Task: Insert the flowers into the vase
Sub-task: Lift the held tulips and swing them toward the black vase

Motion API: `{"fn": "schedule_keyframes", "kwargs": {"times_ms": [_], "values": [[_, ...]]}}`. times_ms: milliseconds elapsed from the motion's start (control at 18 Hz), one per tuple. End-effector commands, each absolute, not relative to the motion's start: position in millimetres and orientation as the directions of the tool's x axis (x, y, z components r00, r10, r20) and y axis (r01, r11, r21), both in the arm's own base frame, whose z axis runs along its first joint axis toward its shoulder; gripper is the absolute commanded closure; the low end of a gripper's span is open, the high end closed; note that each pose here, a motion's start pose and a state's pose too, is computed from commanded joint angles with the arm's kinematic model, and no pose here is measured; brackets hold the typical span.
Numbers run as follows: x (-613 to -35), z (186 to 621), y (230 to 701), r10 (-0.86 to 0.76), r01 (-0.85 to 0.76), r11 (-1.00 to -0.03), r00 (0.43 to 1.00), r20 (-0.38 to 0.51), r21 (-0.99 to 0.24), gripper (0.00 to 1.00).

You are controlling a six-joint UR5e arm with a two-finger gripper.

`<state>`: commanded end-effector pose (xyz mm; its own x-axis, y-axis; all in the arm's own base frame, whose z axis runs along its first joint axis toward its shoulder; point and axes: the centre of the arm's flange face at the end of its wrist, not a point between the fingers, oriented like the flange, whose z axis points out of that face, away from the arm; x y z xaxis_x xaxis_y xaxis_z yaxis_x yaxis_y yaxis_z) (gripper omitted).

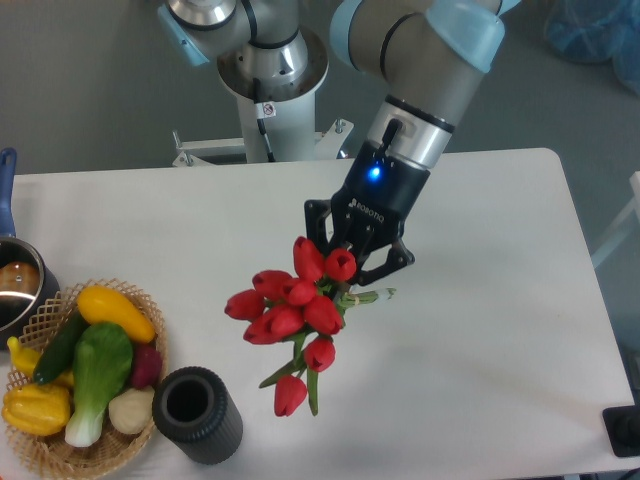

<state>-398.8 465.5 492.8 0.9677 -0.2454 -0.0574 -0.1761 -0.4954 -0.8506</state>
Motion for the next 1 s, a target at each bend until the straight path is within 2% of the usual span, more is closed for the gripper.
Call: {"fn": "schedule_keyframes", "kwargs": {"times_ms": [222, 500, 667, 1000], "values": [[-400, 508, 459, -0.271, -0.150, -0.394, 0.962, -0.041, -0.907, 0.92], [-400, 504, 451, -0.316, -0.071, -0.274, 0.949, 0.020, -0.959, 0.92], [-395, 499, 448, -0.371, 0.008, -0.162, 0.926, 0.068, -0.987, 0.92], [-388, 504, 451, -0.437, 0.054, -0.041, 0.897, 0.066, -0.998, 0.92]]}}
